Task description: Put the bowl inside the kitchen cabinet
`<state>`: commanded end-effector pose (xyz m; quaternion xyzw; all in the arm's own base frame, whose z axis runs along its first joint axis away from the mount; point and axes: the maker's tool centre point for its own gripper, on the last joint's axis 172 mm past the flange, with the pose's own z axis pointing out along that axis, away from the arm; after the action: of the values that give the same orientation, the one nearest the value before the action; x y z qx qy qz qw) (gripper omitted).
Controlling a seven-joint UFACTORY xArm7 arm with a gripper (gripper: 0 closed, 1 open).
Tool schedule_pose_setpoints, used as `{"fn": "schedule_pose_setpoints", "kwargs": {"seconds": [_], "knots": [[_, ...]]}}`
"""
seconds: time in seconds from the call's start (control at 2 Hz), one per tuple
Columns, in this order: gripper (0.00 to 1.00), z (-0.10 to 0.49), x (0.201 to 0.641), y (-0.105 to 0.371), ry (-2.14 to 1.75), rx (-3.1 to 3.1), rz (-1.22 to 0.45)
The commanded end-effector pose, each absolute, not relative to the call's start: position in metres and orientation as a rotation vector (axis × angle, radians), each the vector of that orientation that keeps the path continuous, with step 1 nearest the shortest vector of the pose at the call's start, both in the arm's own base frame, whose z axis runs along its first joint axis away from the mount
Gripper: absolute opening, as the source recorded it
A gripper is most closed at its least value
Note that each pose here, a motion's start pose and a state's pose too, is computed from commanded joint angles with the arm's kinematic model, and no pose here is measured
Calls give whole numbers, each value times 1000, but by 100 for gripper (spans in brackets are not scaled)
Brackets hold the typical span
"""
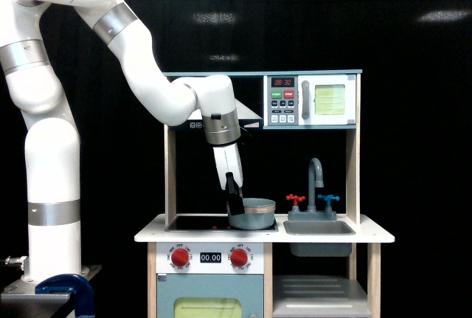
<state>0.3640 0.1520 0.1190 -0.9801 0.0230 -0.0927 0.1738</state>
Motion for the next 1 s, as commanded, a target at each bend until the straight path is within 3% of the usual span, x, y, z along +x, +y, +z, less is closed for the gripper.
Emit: {"fn": "schedule_pose_setpoints", "kwargs": {"seconds": [1.0], "knots": [[100,105,372,198,2,-2788,-201]]}}
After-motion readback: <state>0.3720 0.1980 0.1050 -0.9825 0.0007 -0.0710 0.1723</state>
